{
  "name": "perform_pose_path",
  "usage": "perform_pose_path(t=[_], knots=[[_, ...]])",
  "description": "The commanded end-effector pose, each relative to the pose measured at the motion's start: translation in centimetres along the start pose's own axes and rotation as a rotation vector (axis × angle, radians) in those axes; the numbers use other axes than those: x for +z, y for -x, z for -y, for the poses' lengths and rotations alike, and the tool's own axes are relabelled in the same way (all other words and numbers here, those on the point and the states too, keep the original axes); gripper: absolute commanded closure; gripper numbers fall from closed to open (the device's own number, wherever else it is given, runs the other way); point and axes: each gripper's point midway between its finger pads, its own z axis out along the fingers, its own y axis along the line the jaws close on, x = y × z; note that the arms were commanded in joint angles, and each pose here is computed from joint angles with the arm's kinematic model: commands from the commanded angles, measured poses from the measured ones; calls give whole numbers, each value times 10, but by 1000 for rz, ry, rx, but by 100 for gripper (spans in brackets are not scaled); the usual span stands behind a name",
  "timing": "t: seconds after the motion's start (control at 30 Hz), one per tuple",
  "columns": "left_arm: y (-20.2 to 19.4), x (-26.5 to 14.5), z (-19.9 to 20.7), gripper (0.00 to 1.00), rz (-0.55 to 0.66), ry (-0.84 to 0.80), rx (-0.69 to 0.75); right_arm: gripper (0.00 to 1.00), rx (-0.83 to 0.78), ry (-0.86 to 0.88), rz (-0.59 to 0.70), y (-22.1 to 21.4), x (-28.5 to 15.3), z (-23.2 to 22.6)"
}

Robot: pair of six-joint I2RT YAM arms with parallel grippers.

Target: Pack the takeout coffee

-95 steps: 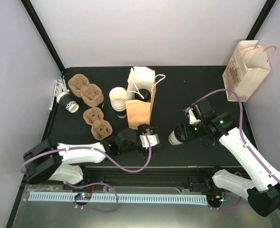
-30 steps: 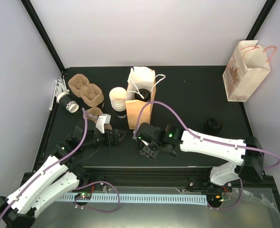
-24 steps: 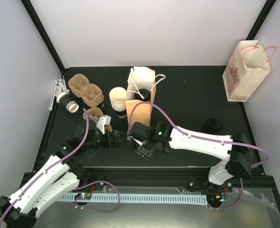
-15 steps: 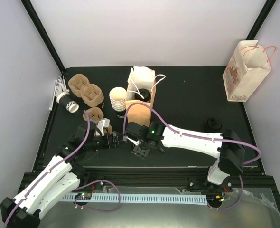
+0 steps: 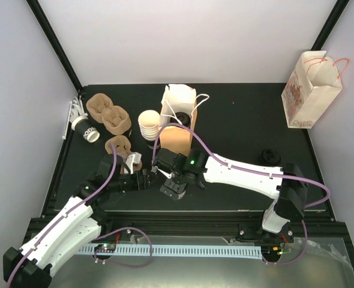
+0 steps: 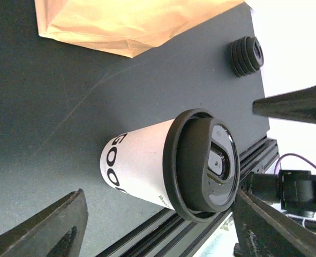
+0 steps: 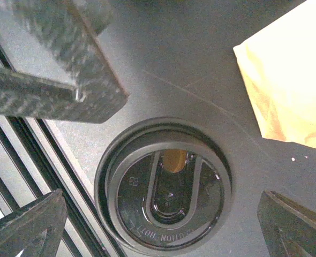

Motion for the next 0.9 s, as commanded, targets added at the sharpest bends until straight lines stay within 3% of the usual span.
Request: perform_pose_path(t=[0.0, 0.1, 0.27, 0.47, 0.67, 0.87], knots=[[0, 4, 11, 28, -28, -65, 12, 0, 85, -56, 63, 9, -23, 14], [-3, 6, 15, 35, -53, -89, 22, 3, 233, -123, 101, 7, -33, 31], [0, 8, 15, 43, -47, -95, 25, 21, 650, -162, 101, -12, -42, 44], [2, 15, 18, 56, -60, -129, 39, 42, 900, 125, 157, -19, -30, 21], [1, 25, 19, 73, -107, -145, 33, 52, 968, 131, 146, -22, -23, 25], [0, 30, 20, 76, -138, -160, 24, 62, 984, 109, 96, -25, -13, 25]])
